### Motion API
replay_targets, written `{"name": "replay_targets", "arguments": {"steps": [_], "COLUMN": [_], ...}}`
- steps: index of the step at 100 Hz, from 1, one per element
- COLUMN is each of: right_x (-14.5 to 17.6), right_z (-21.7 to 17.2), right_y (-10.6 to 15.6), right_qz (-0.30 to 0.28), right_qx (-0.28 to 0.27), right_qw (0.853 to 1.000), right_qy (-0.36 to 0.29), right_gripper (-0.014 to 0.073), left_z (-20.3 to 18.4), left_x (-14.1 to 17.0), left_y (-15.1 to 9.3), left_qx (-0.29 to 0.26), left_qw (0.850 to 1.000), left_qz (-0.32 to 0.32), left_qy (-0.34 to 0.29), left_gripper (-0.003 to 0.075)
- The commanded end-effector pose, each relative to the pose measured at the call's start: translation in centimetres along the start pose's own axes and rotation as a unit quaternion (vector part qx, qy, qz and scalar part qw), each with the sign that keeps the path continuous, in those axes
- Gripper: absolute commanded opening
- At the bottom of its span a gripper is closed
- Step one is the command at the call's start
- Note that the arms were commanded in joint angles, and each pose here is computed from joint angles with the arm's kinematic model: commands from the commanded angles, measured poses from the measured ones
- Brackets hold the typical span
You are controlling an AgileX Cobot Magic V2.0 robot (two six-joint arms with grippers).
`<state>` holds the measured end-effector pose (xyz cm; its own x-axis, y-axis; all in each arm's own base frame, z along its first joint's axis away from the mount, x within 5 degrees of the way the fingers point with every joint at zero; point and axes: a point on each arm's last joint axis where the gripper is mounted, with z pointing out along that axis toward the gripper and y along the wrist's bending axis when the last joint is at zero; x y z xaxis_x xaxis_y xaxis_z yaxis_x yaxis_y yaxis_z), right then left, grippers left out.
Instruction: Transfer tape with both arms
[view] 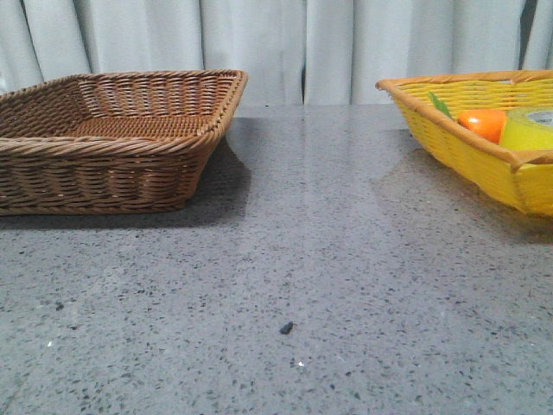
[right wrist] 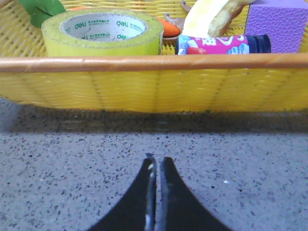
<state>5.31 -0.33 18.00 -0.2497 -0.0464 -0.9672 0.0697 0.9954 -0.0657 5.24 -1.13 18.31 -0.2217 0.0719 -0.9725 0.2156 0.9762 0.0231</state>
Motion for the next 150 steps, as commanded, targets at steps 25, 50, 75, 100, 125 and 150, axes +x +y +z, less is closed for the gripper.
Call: {"name": "replay_targets", "arguments": {"steps": [25,50,75,100,125,150], "right_x": [0.5,0.5,0.5,0.5,0.5,-0.7], "right_z": [0.1,0.1,0.1,0.1,0.1,0.0], "right_y": [0.0,0.0,0.0,0.0,0.0,-0.2], "right_qz": [0.002,0.002,0.002,0.000,0.000,0.004], "right_qx": [0.001,0.001,0.001,0.001,0.001,0.012], "right_qw": [1.000,1.000,1.000,1.000,1.000,0.997], "right_qy": [-0.007,-0.007,-0.007,-0.007,-0.007,-0.071], "right_gripper": [-0.0066,-0.0066,-0.0066,-0.0066,-0.0066,-0.0066], "left_z": [-0.1,-0.1,-0.2,-0.3,-0.5,-0.5], "left_x": [-0.3,-0.4,-1.2,-1.7,-2.2,-2.4], "left_y": [0.0,0.0,0.1,0.1,0.0,0.0], "left_qx": [-0.002,-0.002,-0.007,-0.005,0.001,0.003], "left_qw": [0.999,0.999,0.996,0.994,0.989,0.987], "left_qz": [-0.006,-0.006,0.010,0.003,-0.033,-0.042], "left_qy": [-0.040,-0.043,-0.086,-0.113,-0.146,-0.153], "left_gripper": [-0.0021,-0.0021,-0.0021,-0.0021,-0.0021,-0.0021]}}
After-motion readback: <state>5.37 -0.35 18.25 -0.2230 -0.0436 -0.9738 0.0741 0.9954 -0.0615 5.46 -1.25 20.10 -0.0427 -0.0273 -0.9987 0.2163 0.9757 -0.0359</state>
